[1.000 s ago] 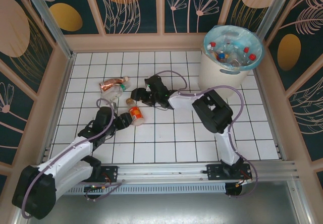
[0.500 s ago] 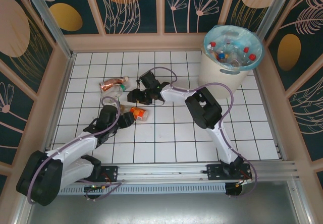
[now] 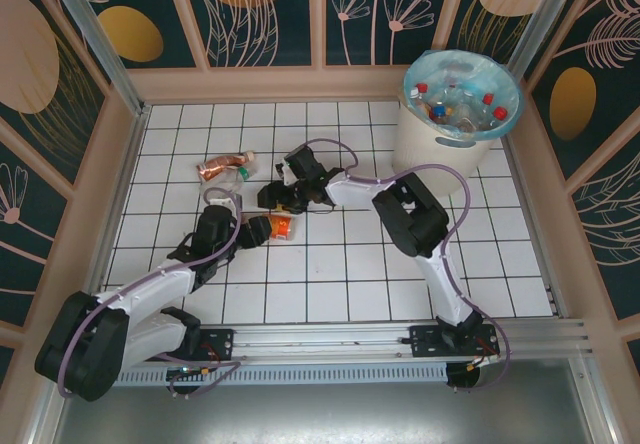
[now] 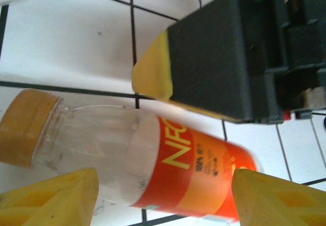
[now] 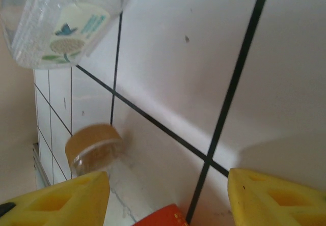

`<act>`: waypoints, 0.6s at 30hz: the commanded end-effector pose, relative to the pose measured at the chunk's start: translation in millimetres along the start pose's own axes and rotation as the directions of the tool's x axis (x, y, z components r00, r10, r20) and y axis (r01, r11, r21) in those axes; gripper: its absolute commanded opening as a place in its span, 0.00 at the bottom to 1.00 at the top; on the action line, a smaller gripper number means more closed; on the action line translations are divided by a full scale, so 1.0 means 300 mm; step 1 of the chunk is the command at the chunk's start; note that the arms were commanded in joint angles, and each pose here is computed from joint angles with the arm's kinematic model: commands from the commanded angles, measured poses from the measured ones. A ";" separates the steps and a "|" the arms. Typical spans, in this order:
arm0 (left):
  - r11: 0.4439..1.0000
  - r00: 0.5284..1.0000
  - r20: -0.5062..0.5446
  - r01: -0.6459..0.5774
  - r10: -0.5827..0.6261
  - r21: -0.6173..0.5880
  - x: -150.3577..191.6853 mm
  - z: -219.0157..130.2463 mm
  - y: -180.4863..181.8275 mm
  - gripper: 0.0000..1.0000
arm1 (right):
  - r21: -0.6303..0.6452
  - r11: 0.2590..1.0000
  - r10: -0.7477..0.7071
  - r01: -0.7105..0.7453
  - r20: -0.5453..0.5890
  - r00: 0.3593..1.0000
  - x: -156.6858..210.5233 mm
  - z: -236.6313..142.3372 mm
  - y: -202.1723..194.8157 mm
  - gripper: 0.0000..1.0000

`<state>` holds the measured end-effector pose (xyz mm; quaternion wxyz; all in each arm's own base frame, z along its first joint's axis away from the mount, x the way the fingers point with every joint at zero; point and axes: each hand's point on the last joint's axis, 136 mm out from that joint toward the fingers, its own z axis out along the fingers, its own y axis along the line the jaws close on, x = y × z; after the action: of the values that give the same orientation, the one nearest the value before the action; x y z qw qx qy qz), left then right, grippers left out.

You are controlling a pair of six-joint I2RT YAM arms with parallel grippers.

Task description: Put the plastic bottles in the bin

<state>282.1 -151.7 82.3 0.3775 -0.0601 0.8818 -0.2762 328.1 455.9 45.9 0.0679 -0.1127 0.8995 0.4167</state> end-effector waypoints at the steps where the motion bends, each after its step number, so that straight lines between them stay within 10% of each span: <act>1: 0.999 0.998 0.061 -0.022 0.020 0.042 -0.041 -0.019 -0.027 0.71 | 0.011 1.000 -0.017 0.018 -0.046 0.999 0.057 -0.057 0.029 0.63; 18: 0.977 0.940 0.327 0.156 -0.102 -0.144 -0.180 -0.307 0.071 0.70 | 0.119 0.990 -0.084 0.074 0.084 0.993 0.050 -0.038 0.173 0.78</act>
<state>262.0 -90.3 157.3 0.4940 -0.1690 0.8179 -0.2417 288.8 464.0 66.3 0.0939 -0.1429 0.9173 0.3595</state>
